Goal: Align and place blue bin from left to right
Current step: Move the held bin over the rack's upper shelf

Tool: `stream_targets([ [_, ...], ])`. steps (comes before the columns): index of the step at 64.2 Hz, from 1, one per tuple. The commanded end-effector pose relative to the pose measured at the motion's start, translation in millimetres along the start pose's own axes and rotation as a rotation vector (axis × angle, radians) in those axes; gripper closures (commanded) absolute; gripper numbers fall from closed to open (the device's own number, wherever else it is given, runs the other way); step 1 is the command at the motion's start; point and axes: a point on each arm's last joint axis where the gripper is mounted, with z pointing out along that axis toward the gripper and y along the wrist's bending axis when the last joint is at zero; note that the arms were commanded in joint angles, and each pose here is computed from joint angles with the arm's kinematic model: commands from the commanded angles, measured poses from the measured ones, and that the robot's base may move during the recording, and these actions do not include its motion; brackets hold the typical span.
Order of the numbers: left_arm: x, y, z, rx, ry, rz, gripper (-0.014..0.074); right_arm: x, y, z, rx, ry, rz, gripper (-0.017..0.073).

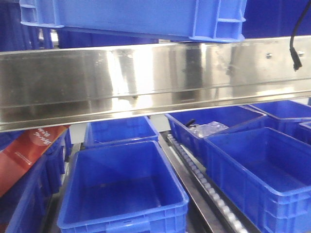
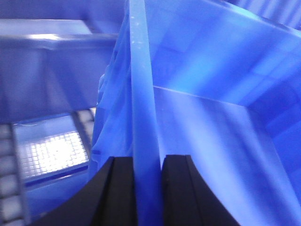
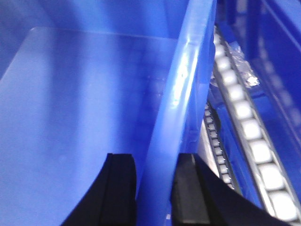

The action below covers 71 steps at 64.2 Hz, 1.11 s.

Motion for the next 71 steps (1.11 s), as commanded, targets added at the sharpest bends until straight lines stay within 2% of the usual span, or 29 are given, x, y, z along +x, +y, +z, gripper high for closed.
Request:
stream_targets([
  [1,-23.2,-14.5,-12.3,0.078,-0.216,-0.028,0.0704,-8.6,19.2,-18.2,-0.108,-0.093,-0.015,0.0711],
  [71,-23.2,-14.5,-12.3,0.078,-0.216,-0.028,0.0704,-8.6,19.2,-18.2,-0.108,-0.093,-0.015,0.0711],
])
